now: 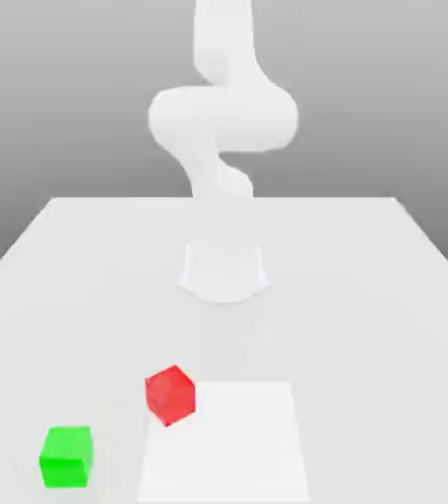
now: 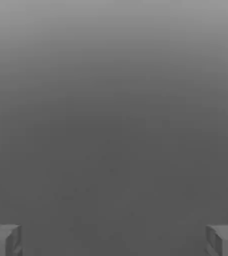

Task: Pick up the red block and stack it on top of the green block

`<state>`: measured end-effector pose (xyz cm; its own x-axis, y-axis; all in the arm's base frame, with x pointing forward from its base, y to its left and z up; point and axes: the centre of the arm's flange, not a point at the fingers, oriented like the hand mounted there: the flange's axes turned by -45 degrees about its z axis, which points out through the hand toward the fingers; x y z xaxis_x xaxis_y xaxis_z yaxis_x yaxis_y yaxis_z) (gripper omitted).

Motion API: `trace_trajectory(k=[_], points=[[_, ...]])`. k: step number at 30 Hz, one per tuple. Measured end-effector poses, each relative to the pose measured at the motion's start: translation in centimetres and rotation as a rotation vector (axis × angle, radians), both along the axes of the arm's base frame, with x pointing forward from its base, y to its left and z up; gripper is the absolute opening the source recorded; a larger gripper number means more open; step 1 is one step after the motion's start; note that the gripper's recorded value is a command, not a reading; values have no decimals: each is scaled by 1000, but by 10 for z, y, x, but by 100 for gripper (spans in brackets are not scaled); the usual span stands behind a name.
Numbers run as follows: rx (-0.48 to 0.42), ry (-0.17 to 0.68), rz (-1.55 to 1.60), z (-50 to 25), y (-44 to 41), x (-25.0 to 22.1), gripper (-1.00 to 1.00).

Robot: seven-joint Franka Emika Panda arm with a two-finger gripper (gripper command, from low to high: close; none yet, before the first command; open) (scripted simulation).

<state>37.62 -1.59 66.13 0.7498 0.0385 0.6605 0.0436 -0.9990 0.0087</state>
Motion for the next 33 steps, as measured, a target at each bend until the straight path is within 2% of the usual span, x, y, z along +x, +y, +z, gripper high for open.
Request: trace_trajectory(k=[4, 9, 13, 17, 20, 29, 30, 33], points=[[-42, 145, 107, -99, -21, 40, 0], [-101, 321, 248, -224, -35, 55, 0], [-156, 471, 376, -325, -43, 40, 0], [-225, 645, 531, -427, -54, -5, 0], [-242, 682, 570, -457, -58, -16, 0], [-244, 688, 576, -511, -58, -19, 0], [-243, 690, 576, -516, -58, -20, -100], [-242, 691, 576, -516, -58, -20, -100]])
